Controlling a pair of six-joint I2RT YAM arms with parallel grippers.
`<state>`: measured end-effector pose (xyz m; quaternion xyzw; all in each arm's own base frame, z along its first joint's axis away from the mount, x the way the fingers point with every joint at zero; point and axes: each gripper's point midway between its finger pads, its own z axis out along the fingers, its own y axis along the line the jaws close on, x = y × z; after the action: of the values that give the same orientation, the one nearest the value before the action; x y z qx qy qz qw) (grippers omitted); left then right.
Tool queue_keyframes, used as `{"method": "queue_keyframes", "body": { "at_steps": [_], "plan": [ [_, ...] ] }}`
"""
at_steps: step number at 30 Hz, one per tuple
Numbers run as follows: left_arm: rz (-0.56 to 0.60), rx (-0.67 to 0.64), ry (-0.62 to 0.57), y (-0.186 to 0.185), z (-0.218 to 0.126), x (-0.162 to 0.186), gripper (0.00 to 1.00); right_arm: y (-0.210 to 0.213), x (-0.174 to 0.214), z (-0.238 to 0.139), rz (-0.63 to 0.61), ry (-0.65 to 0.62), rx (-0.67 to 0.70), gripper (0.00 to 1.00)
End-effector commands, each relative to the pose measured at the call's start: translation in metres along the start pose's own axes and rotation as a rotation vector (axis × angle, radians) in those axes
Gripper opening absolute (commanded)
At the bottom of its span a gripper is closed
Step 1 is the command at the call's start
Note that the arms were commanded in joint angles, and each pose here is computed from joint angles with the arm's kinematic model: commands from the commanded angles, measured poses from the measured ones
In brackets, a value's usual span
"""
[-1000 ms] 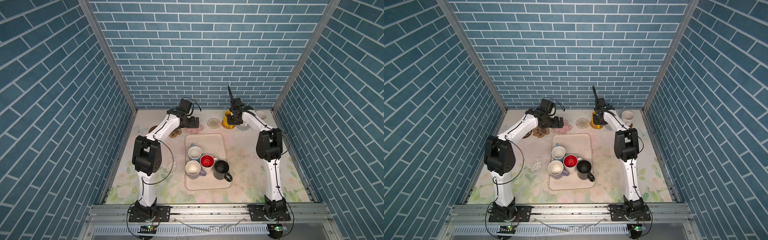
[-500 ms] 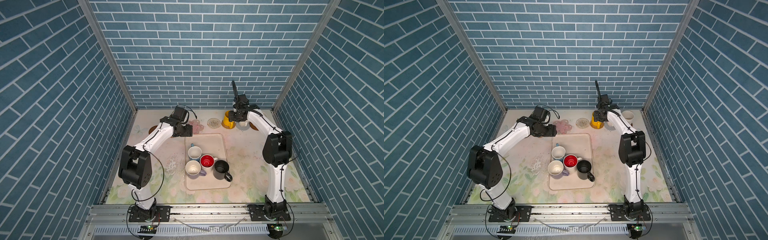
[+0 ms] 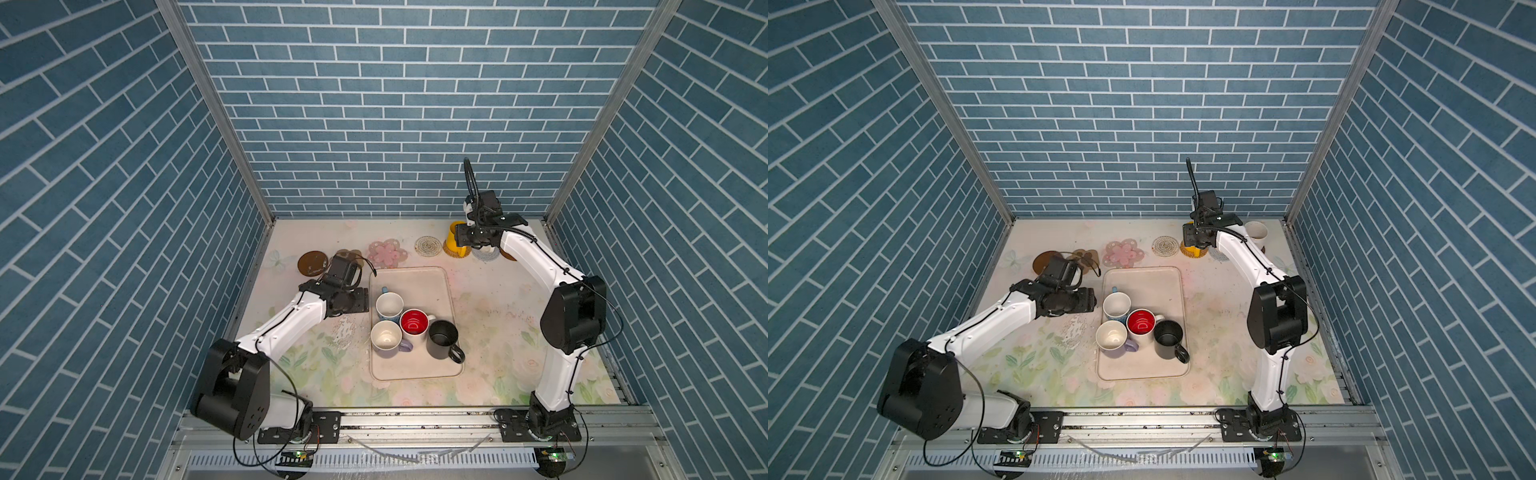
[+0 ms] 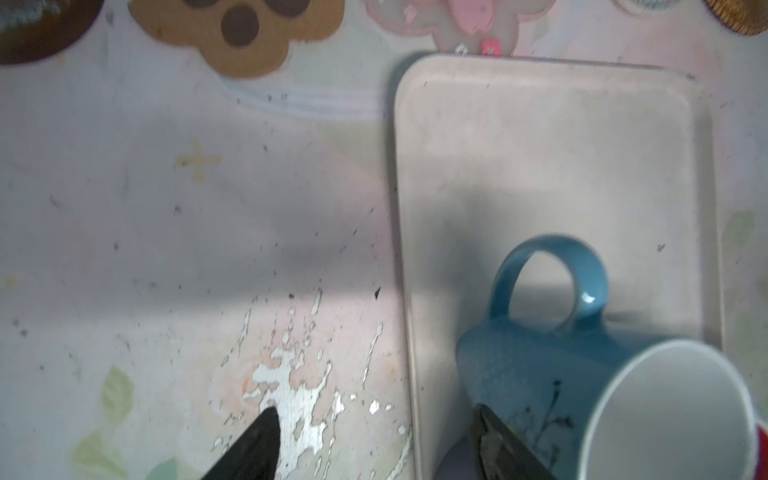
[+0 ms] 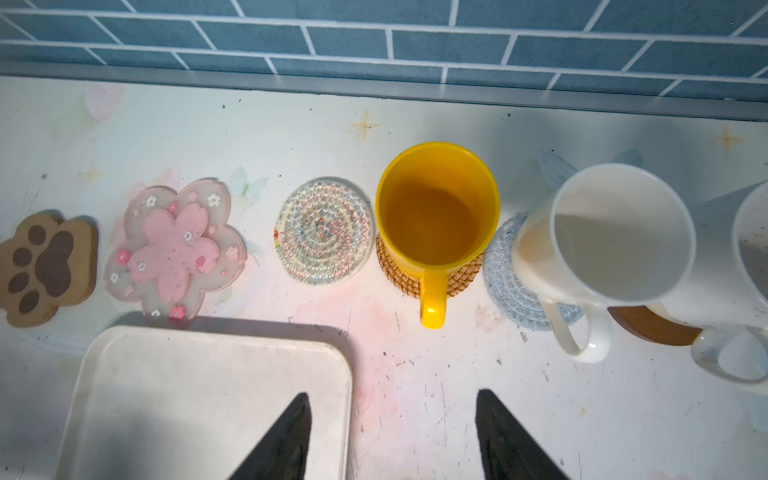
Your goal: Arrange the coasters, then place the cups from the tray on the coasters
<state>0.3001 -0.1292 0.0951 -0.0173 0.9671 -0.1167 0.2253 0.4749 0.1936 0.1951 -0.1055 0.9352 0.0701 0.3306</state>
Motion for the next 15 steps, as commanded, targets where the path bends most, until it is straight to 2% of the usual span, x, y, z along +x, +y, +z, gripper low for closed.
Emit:
{"method": "queue_keyframes", "body": {
  "at_steps": [1, 6, 15],
  "plan": [
    [-0.030, 0.052, -0.069, -0.004, -0.004, 0.002, 0.74, 0.010, 0.006, -0.018, -0.053, -0.028, -0.011, 0.64],
    [-0.028, 0.114, -0.077, -0.008, 0.003, 0.025, 0.73, 0.024, 0.028, -0.025, -0.069, -0.026, -0.031, 0.64],
    [0.006, 0.208, -0.110, -0.022, 0.009, 0.028, 0.77, 0.034, 0.060, -0.026, -0.053, -0.007, -0.081, 0.64]
  ]
}}
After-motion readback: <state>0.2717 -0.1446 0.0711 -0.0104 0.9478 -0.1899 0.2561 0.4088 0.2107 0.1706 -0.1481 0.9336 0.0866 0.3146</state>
